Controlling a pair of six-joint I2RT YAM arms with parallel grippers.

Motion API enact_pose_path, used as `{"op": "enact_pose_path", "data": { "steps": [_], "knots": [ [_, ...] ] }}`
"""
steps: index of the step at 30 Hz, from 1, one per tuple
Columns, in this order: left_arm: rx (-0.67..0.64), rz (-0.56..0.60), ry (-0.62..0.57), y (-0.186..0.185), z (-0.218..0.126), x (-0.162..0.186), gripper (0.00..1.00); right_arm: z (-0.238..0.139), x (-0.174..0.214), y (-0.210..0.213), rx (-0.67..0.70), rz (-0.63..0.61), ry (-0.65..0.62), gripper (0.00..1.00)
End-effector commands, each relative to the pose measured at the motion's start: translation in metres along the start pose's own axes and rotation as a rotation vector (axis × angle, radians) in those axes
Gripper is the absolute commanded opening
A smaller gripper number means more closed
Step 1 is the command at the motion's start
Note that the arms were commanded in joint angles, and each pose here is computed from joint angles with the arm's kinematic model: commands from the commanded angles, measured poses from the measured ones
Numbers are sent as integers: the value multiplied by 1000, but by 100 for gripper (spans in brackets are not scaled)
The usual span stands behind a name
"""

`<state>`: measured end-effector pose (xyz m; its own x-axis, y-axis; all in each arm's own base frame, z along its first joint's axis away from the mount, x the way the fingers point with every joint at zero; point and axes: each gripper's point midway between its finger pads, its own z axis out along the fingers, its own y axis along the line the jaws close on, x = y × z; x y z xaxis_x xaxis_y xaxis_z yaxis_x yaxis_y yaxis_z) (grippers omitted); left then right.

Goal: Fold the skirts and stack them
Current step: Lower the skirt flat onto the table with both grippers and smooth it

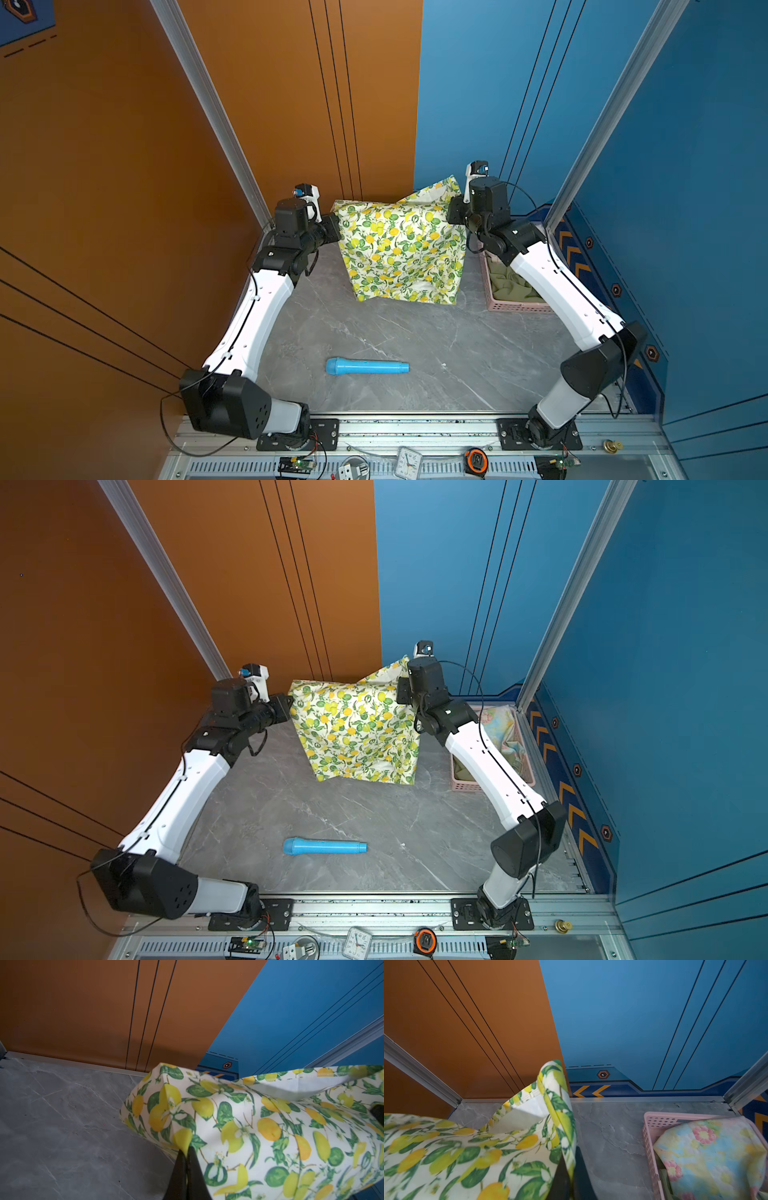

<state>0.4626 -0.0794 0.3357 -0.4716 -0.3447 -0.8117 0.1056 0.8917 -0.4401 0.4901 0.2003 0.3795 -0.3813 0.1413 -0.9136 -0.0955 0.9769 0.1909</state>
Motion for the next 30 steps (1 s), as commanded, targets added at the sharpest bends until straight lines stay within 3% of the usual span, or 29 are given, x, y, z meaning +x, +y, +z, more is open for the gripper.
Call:
{"op": "enact_pose_path", "data": {
  "steps": [1,2,4,6,7,14,22,30],
  "knots": [
    [-3,-85,124,32,57,20,46,67,43,-5,-11,48,165,8],
    [-4,-103,161,39,72,25,56,81,47,-2,-24,52,190,21],
    [-42,-125,243,55,95,42,67,113,69,-4,-8,45,260,59],
    [-67,-123,292,63,102,58,75,119,82,-6,8,36,297,79],
    [-77,-120,304,65,101,64,77,119,90,-8,15,30,318,83],
    [-156,-21,379,63,64,106,79,71,138,-31,80,-29,404,84],
    [-182,105,548,31,23,195,76,31,201,-61,141,-17,514,82],
    [-210,102,675,12,-17,271,72,18,228,-67,142,25,556,80]
  ]
}}
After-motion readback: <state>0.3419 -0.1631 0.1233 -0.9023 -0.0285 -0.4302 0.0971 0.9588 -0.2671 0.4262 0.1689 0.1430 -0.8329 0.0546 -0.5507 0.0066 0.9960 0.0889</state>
